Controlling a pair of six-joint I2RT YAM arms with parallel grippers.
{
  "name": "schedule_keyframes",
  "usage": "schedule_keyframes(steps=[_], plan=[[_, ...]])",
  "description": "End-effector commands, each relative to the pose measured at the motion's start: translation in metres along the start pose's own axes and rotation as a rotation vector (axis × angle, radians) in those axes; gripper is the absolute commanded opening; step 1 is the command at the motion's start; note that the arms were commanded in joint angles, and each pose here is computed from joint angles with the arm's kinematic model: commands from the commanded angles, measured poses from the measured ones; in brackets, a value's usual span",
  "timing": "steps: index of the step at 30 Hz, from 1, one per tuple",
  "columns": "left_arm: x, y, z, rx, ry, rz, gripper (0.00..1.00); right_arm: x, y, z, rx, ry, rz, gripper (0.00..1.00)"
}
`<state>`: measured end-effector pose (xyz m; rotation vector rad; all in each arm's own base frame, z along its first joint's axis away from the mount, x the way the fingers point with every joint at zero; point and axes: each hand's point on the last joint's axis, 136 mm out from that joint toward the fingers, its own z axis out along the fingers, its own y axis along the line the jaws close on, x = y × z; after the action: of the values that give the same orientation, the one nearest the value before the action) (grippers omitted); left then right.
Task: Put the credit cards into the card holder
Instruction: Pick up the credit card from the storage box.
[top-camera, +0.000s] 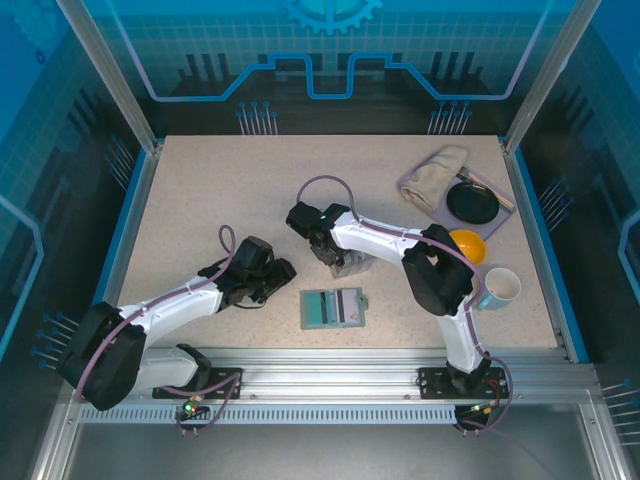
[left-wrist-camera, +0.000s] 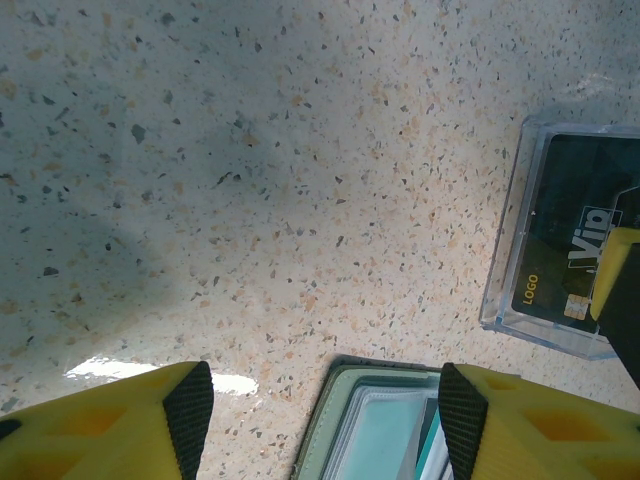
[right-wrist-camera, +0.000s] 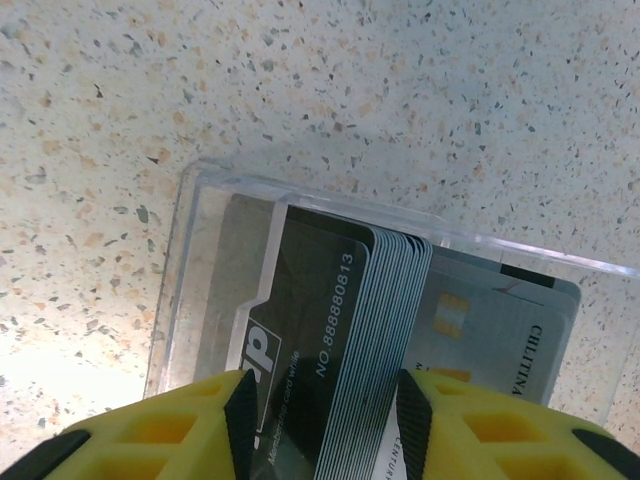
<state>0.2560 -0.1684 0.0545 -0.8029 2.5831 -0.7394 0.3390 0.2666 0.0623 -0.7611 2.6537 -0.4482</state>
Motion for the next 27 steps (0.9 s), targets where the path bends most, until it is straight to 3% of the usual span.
schedule_keyframes(steps=[1, 16, 27], plan=[[-0.001, -0.001, -0.003, 0.012, 0.000, 0.000, 0.64, 0.014, -0.008, 0.013, 0.052, 0.060, -0.002, 0.44], [-0.002, -0.002, -0.005, 0.014, -0.003, 0.000, 0.64, 0.003, -0.030, -0.013, 0.110, -0.016, 0.005, 0.41], [-0.001, -0.001, -0.005, 0.013, -0.003, 0.001, 0.65, 0.004, -0.031, -0.015, 0.104, -0.017, 0.003, 0.31]])
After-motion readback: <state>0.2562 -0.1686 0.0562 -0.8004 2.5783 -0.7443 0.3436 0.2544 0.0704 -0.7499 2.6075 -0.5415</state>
